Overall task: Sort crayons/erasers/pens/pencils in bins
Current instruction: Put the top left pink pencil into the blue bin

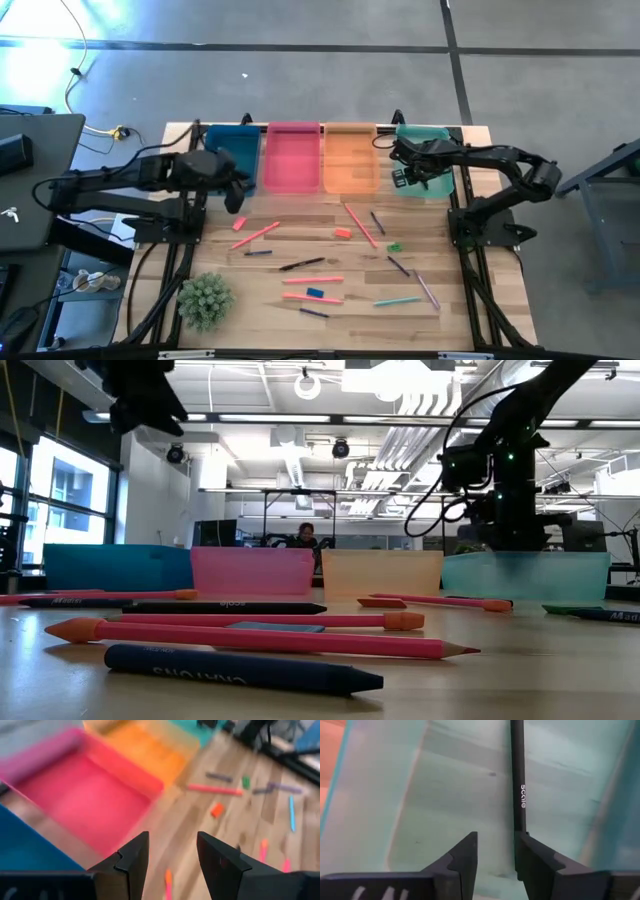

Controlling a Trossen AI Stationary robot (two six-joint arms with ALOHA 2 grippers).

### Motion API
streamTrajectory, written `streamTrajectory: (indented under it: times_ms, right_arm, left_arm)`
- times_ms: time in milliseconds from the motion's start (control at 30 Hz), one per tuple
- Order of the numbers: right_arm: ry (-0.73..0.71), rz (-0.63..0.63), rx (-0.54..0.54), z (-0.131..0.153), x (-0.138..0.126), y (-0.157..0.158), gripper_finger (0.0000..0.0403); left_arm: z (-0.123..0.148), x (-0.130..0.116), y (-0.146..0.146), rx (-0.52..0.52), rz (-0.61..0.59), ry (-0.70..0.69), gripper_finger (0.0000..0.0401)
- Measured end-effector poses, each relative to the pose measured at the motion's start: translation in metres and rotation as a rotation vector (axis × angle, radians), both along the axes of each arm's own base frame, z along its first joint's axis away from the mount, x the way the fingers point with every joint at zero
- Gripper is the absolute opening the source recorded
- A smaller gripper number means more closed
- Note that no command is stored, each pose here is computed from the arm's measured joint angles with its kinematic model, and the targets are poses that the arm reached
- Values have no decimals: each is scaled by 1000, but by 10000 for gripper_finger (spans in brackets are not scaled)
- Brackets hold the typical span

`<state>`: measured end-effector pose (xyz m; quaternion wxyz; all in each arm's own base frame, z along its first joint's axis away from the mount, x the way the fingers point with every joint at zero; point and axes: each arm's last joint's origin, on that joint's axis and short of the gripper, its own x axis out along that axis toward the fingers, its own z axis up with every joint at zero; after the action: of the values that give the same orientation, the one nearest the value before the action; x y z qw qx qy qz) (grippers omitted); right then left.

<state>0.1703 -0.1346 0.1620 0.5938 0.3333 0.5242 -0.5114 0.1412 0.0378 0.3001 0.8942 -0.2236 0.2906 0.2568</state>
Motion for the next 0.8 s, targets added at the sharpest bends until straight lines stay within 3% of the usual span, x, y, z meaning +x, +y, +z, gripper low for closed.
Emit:
streamTrajectory:
  times_ms: [233, 500, 800]
  right_arm:
    - [-65, 29, -54, 23, -10, 7, 123]
    - [-232, 2, -125, 53, -22, 17, 124]
    - [-336, -14, -229, 76, -36, 27, 124]
  left_arm:
    - [-18, 15, -5, -176, -57, 127, 153]
    - [-39, 42, -9, -210, -71, 254, 153]
    - [-72, 68, -7, -222, 13, 424, 153]
